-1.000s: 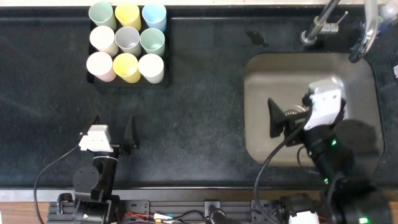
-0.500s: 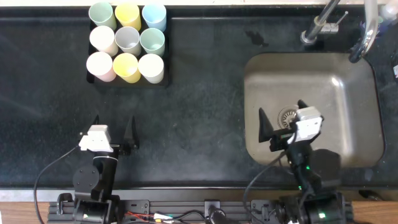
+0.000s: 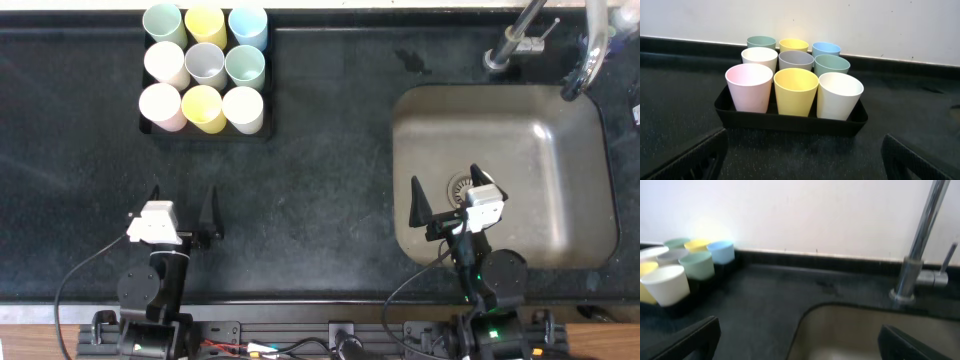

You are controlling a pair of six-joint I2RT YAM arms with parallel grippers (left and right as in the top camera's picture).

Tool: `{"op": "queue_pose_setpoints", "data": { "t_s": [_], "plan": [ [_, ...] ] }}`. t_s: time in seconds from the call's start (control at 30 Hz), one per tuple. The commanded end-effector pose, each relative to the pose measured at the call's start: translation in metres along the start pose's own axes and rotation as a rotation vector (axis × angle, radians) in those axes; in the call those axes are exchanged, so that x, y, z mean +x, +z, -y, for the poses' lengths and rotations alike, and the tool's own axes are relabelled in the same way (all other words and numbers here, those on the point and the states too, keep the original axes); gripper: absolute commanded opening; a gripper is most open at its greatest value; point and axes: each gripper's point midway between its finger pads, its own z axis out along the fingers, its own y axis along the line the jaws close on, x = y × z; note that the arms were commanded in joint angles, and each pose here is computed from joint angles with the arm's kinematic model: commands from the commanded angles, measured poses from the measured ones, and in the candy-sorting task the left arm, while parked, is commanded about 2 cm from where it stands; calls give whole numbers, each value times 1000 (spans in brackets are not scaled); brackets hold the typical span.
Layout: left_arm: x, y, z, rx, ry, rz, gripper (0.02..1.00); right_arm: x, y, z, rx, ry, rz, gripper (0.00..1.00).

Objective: Store Cups

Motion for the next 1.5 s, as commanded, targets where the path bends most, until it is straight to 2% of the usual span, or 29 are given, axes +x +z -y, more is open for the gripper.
{"op": "queue_pose_setpoints", "data": {
  "t_s": [0.03, 0.13, 0.23, 0.33, 1.5],
  "plan": [
    [-2, -1, -3, -16, 17, 9, 1000, 9, -5, 4, 19, 5, 32, 996],
    [-2, -1, -3, -16, 17, 9, 1000, 13, -9, 10, 52, 5, 38, 996],
    [-2, -1, -3, -16, 18, 9, 1000, 21, -13, 10, 54, 7, 8, 998],
    [-2, -1, -3, -16, 18, 9, 1000, 10, -16, 9, 50, 4, 57, 998],
    [-2, -1, -3, -16, 18, 10, 998, 12, -16, 9, 50, 4, 50, 993]
  ]
}}
